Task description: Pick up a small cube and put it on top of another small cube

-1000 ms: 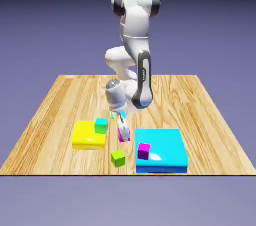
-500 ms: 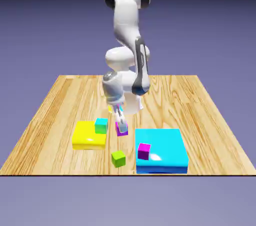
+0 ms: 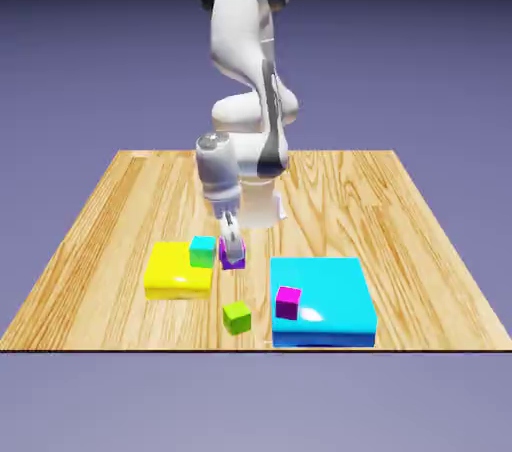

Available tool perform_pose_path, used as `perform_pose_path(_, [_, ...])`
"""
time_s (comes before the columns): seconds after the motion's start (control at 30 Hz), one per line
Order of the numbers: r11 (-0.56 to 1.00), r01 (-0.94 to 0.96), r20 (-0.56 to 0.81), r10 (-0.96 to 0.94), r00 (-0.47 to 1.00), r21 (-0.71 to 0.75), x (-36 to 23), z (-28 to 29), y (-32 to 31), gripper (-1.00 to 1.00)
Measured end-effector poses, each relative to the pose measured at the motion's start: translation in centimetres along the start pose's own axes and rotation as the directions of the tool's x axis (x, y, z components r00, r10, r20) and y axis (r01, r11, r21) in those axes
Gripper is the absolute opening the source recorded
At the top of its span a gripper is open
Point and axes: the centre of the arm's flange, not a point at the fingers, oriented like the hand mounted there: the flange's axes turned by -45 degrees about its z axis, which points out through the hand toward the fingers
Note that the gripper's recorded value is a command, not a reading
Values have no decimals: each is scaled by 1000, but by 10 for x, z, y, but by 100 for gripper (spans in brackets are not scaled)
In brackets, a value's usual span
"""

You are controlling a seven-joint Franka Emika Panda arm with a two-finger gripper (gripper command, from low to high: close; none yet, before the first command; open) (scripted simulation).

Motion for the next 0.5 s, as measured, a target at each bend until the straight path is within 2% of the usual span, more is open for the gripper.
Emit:
perform_pose_path(0.23, [959, 282, 52, -280, 959, -24, 16, -34, 4, -100])
perform_pose_path(0.5, [827, 560, 89, -554, 828, -60, 36, -80, 21, -100])
